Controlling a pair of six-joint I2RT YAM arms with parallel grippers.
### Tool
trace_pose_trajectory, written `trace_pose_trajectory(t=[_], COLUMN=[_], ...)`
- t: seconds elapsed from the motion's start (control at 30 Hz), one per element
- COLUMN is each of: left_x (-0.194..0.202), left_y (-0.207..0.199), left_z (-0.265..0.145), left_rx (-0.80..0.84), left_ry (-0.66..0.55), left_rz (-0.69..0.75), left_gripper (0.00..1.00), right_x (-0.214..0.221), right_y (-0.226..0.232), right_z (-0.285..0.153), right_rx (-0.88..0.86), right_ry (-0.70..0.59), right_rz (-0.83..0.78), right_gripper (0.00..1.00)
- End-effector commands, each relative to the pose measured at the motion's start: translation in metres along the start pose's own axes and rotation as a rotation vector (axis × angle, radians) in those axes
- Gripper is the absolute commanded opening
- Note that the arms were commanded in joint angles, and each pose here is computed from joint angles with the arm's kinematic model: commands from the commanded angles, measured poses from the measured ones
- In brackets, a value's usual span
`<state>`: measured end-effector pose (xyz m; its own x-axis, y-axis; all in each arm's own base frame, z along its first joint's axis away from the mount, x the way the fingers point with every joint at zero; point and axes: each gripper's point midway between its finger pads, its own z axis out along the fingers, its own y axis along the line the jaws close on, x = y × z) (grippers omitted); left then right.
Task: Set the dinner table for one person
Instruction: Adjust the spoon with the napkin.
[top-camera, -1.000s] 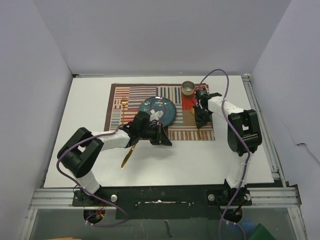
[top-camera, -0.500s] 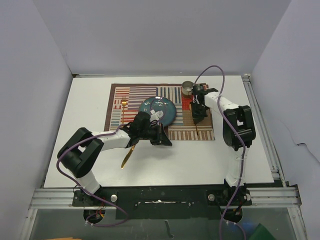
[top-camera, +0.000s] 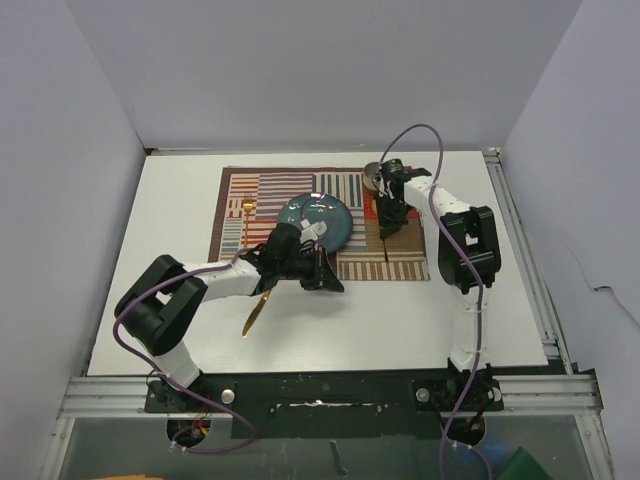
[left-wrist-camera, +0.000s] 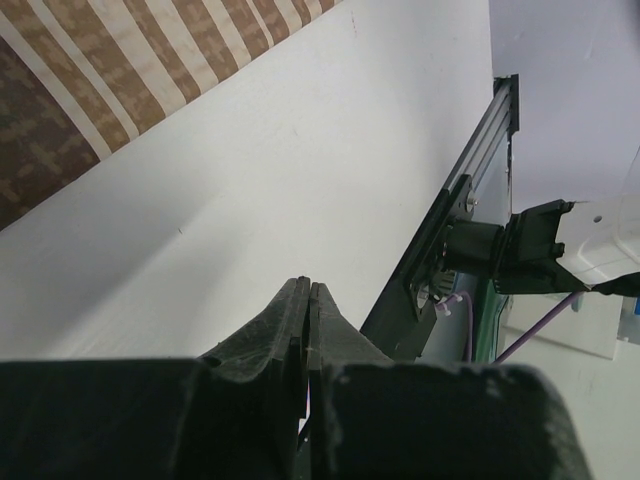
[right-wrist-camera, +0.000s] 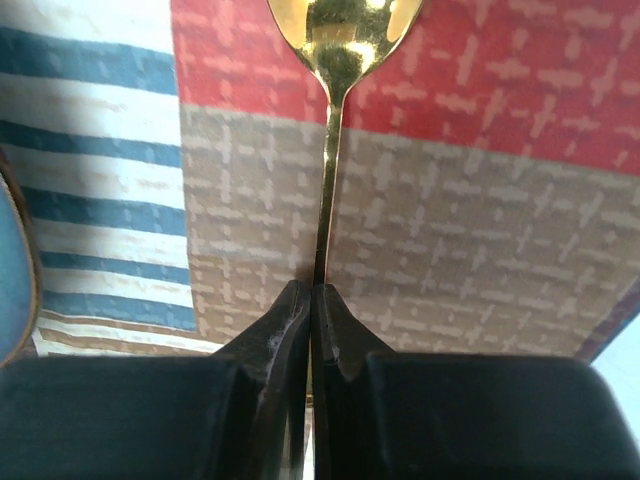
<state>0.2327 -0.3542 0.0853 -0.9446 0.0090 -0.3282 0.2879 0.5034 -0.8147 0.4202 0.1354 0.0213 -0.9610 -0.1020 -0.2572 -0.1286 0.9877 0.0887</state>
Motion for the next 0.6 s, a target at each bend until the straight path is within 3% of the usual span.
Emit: trace_pose_trajectory(t=[0.0,0.57], left_x=[-0.019,-0.015], left_y=[-0.019,-0.020], left_z=[0.002,0.010], left_rx=[0.043,0.050], left_ry=[-0.045,-0.032], left_rz=[0.051,0.046], left_gripper=[0.00,0.00], right_x=[-0.017,-0.022], right_y=[0.025,0.071], right_z=[0.010,0.006], right_rx=[-0.076,-0.143], right_ry=[-0.024,-0.032], right_rz=[-0.058,-0.091], right_gripper=[0.00,0.00])
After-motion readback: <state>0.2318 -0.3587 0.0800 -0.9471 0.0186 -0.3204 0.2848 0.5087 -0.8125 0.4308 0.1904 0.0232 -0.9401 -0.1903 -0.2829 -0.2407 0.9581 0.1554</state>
